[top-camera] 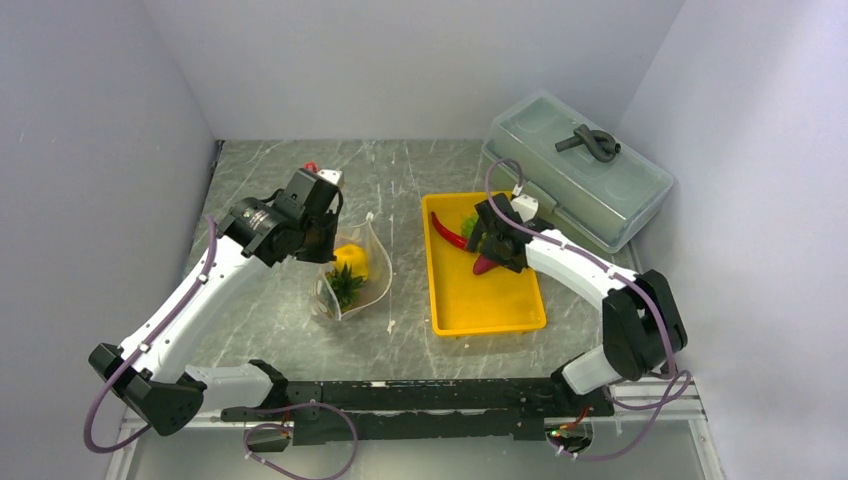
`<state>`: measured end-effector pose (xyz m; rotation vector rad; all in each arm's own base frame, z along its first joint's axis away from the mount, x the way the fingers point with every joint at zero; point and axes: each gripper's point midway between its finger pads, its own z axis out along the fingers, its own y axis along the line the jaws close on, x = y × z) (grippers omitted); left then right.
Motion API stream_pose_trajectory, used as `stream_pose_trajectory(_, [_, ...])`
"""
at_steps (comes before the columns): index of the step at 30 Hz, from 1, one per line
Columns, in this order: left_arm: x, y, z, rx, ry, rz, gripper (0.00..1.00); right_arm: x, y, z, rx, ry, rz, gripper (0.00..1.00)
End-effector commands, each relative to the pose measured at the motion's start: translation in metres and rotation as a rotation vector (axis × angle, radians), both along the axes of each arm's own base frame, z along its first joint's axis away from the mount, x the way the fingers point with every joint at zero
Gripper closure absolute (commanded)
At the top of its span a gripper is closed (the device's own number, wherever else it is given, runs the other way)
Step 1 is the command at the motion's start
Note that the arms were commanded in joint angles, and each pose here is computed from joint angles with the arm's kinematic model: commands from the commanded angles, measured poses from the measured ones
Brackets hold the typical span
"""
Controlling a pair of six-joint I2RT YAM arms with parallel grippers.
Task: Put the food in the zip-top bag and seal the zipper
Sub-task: Pick up the fake fruit from the bin.
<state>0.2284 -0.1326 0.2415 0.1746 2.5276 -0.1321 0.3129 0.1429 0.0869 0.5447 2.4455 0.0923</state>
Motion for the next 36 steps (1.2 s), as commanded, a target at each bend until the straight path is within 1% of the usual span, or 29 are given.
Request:
stream_pose_trajectory(1, [-0.001,0.009,0.006,0.018,-0.033,0.013,1.0,0.022,0.0,0.009,0.046,-0.042,-0.124,0.18])
stream_pose_trajectory(6, [-0.001,0.01,0.006,0.023,-0.033,0.017,1.0,0.025,-0.007,-0.004,0.025,-0.007,-0.191,0.23])
stream_pose_trajectory(10, [-0.001,0.01,0.005,0.024,-0.032,0.017,1.0,0.029,-0.008,-0.014,0.042,0.001,-0.219,0.27])
stream_pose_trajectory(17, [0.0,0.01,0.006,0.031,-0.035,0.015,1.0,0.031,-0.015,-0.022,0.035,0.007,-0.269,0.28])
stream_pose_trajectory(27, [0.0,0.011,0.005,0.034,-0.034,0.018,1.0,0.032,-0.018,-0.039,0.014,0.045,-0.29,0.31])
stream_pose_trajectory(32, [0.0,0.012,0.005,0.037,-0.033,0.02,1.0,0.031,-0.018,-0.042,0.015,0.051,-0.285,0.4])
stream_pose_trajectory(36, [0.0,0.012,0.005,0.035,-0.035,0.02,1.0,0.03,-0.021,-0.039,0.009,0.043,-0.287,0.54])
